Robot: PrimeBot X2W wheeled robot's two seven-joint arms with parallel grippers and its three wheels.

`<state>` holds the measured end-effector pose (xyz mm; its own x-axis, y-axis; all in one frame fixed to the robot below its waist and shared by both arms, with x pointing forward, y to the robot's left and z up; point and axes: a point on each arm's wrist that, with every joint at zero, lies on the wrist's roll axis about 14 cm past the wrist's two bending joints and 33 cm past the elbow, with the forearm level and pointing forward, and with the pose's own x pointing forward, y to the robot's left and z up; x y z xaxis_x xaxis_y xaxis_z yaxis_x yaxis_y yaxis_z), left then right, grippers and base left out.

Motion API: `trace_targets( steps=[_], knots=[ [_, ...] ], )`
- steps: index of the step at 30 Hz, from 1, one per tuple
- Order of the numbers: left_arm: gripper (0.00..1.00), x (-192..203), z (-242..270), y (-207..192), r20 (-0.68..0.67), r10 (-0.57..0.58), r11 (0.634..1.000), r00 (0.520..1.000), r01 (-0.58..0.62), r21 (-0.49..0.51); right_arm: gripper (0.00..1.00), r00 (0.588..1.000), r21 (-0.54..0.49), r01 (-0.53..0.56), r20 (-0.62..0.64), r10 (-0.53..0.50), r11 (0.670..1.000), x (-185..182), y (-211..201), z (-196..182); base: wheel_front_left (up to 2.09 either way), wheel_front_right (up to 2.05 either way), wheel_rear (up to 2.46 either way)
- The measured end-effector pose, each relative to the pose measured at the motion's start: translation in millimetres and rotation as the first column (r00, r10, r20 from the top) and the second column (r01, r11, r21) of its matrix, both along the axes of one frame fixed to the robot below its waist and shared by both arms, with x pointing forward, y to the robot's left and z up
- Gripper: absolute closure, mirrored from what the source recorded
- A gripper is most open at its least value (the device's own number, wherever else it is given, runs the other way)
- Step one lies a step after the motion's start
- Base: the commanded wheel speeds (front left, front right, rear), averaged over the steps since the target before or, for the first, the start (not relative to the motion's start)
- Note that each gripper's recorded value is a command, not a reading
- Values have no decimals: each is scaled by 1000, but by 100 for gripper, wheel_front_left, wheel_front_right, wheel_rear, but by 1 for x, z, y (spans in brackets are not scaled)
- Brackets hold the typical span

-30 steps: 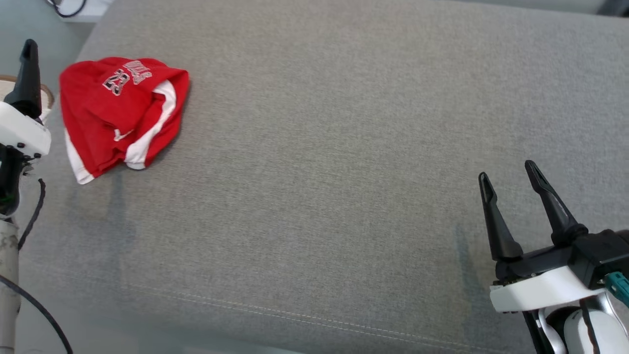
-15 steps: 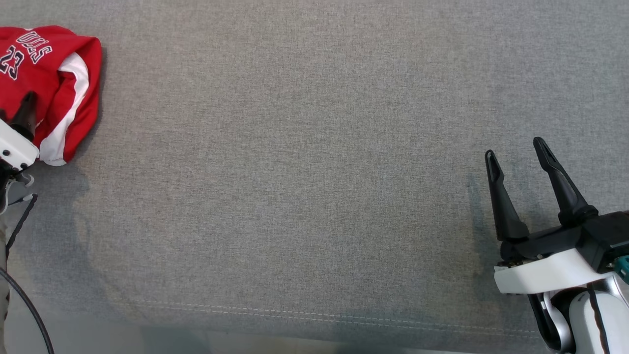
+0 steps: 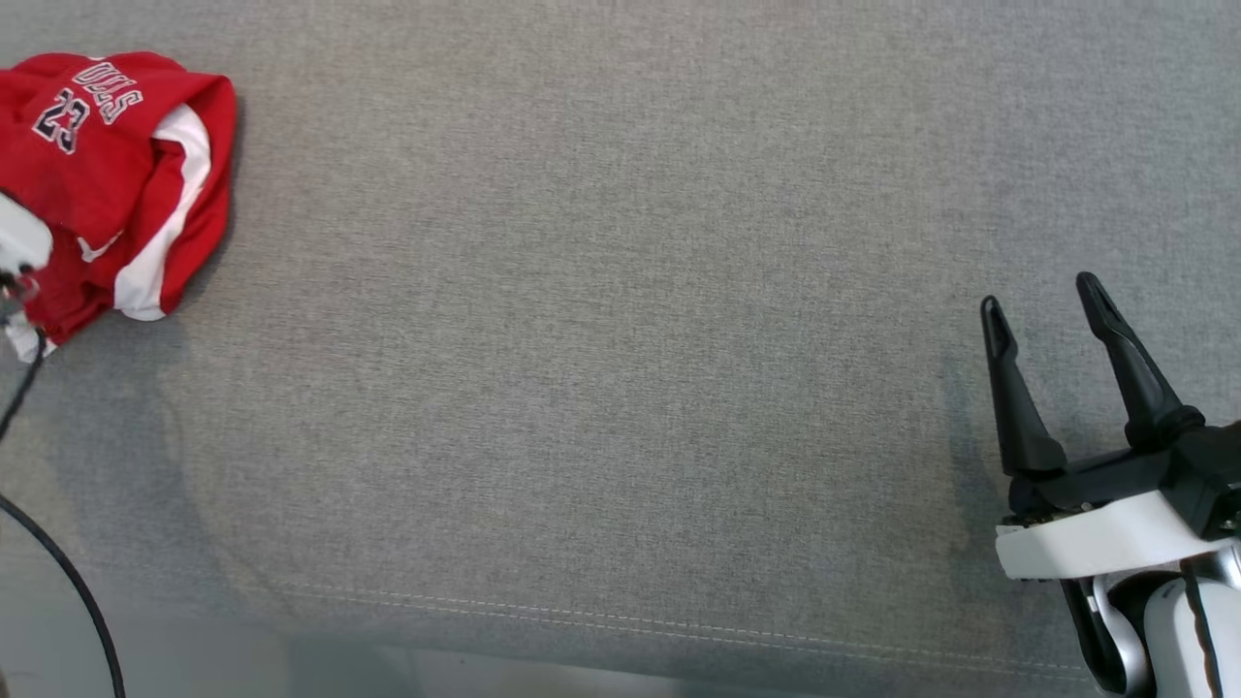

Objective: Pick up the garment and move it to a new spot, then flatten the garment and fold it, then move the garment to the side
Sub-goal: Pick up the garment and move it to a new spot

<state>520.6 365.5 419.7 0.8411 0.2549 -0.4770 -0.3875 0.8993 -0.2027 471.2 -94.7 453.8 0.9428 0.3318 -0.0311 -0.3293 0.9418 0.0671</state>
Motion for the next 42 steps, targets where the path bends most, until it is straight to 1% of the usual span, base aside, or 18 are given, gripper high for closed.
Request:
trace_targets(
  steps=[4,5,6,10,13,14,15,20,22,25,29,32,37,40,42],
  knots=[
    [100,22,62,9,164,-53,987,985,27,158,0,1000,0,0,0,0,1000,-3,1,3,0,0,0],
    [100,29,95,12,245,-78,973,966,19,232,0,1000,7,-6,9,6,1000,-4,4,8,0,0,0],
    [100,30,110,13,279,-89,965,956,14,261,0,1000,10,-8,17,8,1000,-5,5,12,0,0,0],
    [100,30,163,11,392,-131,937,911,-16,350,0,999,19,-14,37,13,1000,-10,8,23,0,0,0],
    [100,21,195,6,482,-142,927,865,-55,372,0,998,27,-18,57,16,999,-13,11,33,0,0,0],
    [56,14,197,5,496,-135,928,858,-65,367,0,998,28,-19,60,17,999,-16,11,35,0,0,0],
    [0,5,196,6,508,-120,930,853,-84,359,0,998,30,-21,63,19,999,-19,12,36,0,0,0],
    [0,-51,168,-3,537,-43,939,843,-149,310,0,997,52,-36,63,33,998,-32,20,42,0,0,0],
    [0,-76,161,-5,547,-16,935,837,-181,305,0,997,53,-47,71,43,998,-34,24,46,0,0,0],
    [0,-114,149,-6,543,27,931,839,-218,291,0,994,56,-66,88,61,996,-37,31,53,0,0,0],
    [0,-156,130,-15,520,60,934,852,-232,272,0,992,54,-85,94,80,995,-44,37,57,0,0,0],
    [0,-182,120,-21,512,83,936,855,-243,254,0,991,53,-93,98,88,994,-50,39,60,0,0,0],
    [0,-221,96,-28,465,143,937,874,-271,220,0,991,57,-100,91,94,993,-58,41,61,0,0,0],
    [0,-234,92,-34,458,135,940,878,-261,222,0,991,56,-108,88,103,993,-61,44,61,0,0,0],
    [0,-238,92,-40,460,104,943,882,-235,236,0,991,56,-112,84,108,992,-64,46,60,0,0,0]
  ],
)
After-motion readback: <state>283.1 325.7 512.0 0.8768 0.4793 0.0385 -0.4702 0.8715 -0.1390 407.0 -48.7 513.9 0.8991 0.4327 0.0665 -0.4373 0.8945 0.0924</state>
